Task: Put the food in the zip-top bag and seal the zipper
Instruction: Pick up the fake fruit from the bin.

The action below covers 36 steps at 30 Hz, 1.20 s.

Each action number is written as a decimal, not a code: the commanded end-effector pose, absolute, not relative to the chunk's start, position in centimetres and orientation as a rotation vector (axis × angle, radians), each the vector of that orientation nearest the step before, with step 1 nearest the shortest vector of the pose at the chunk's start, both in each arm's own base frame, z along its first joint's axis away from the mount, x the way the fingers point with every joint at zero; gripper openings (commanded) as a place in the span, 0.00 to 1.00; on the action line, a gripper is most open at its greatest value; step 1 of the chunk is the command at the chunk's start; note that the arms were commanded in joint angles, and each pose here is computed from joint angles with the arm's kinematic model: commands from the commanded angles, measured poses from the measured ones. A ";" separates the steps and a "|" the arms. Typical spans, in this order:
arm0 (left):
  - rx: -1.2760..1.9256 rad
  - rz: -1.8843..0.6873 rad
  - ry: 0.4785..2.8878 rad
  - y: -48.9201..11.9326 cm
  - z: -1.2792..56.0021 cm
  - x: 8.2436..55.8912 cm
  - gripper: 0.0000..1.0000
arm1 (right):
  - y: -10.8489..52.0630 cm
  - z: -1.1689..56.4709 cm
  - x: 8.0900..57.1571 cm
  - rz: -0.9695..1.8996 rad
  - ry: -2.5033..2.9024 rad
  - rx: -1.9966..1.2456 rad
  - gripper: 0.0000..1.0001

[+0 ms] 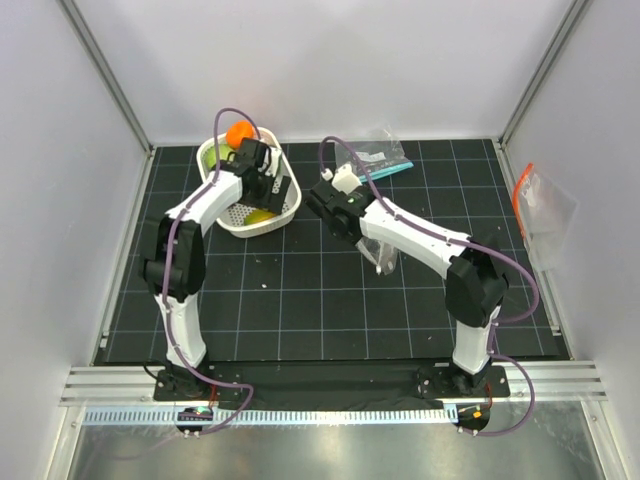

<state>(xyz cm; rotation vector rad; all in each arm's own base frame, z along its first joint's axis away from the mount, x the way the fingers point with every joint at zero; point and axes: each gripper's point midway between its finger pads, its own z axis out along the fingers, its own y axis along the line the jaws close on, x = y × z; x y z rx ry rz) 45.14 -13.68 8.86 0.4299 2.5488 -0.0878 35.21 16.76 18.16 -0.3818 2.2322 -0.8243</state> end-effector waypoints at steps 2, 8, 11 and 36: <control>0.514 -0.105 2.604 -13.8 8.1 44.3 1.00 | 19.9 16.2 35.8 -0.626 2.259 -0.390 0.01; 0.540 -0.095 2.672 -13.6 6.4 43.7 0.99 | 22.4 12.9 35.8 -0.490 2.317 -0.438 0.01; 0.544 -0.118 2.713 -13.9 5.5 43.5 0.95 | 23.4 11.6 35.8 -0.433 2.333 -0.448 0.01; 0.278 -0.342 2.229 -16.6 18.2 45.5 0.29 | 22.0 17.3 35.5 -0.333 2.269 -0.352 0.01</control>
